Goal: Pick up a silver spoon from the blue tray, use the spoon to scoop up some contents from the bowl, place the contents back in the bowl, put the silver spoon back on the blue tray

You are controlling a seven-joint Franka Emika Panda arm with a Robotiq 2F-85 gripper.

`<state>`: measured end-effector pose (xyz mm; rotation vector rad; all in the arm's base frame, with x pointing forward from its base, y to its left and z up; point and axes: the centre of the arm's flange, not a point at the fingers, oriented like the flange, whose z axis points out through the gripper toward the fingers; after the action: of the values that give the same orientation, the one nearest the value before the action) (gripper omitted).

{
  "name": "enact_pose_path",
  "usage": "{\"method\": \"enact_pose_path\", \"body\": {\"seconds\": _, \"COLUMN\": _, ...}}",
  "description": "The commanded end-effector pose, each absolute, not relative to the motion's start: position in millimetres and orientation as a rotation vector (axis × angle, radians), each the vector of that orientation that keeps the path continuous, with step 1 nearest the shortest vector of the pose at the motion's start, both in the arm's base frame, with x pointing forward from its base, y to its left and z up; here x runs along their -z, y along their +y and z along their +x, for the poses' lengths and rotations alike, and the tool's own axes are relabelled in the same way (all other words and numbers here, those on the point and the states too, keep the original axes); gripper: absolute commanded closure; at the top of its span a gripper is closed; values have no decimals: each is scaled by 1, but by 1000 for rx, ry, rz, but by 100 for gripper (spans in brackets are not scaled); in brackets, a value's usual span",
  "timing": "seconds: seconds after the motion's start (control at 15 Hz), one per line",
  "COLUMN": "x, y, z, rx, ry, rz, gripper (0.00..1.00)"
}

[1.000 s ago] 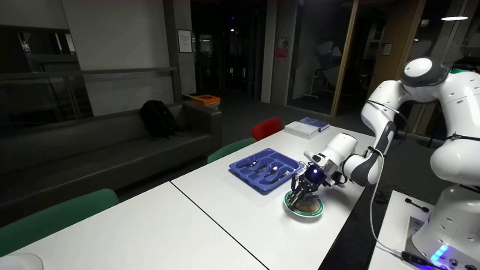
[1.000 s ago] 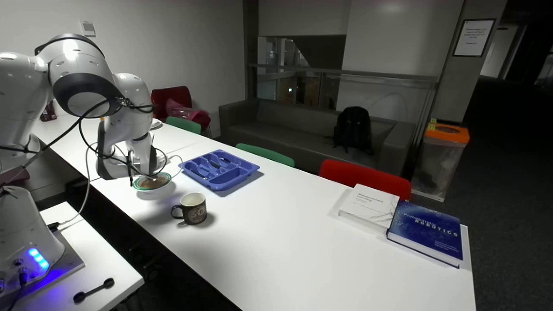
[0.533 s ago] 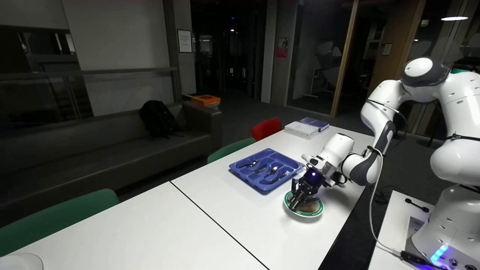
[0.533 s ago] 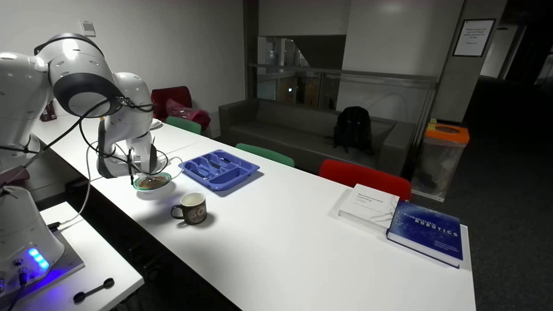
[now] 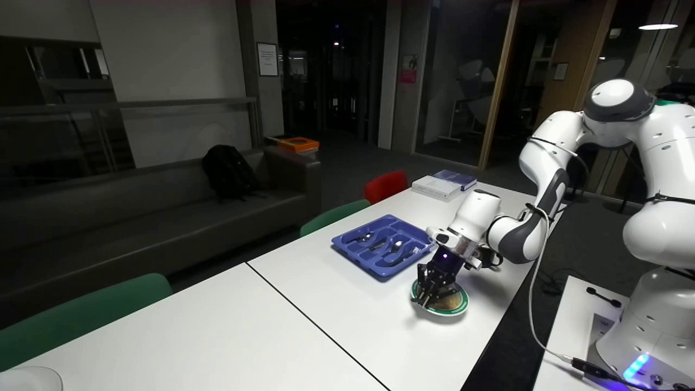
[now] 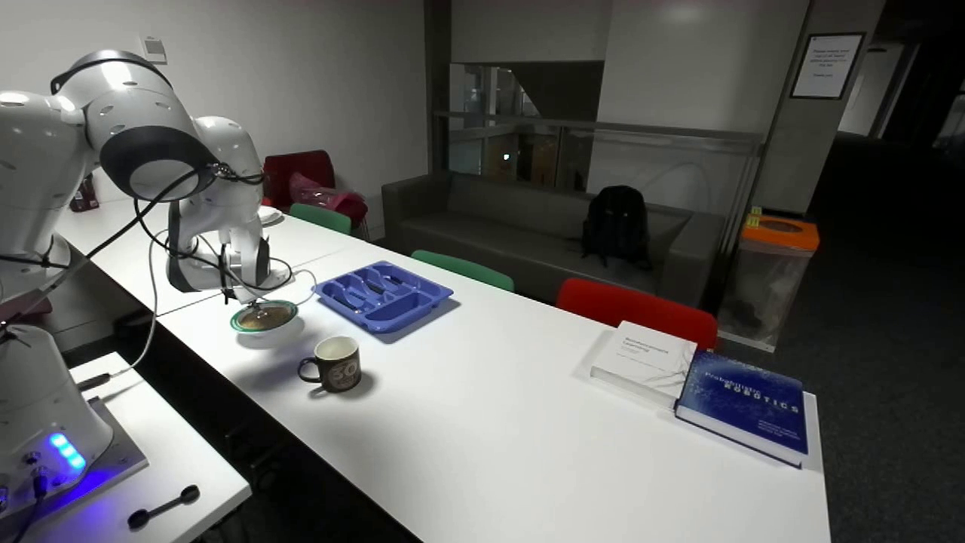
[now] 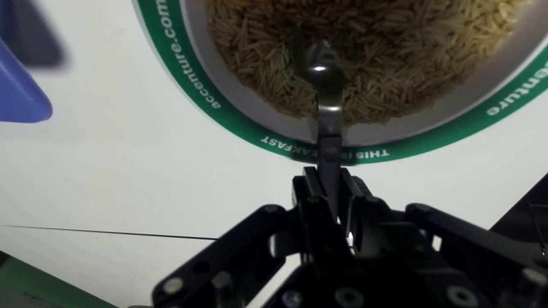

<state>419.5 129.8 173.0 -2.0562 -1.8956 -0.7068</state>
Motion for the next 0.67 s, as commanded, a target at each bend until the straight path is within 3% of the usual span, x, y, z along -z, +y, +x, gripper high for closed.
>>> {"method": "enact_pose_path", "body": {"seconds": 0.0, "x": -194, "y": 127, "z": 437, "rx": 594, "ry": -1898, "rz": -2095, "gripper": 97}}
{"method": "enact_pose_path", "body": {"seconds": 0.6, "x": -203, "y": 124, "z": 451, "rx": 463, "ry": -1863, "rz": -2125, "gripper": 97}}
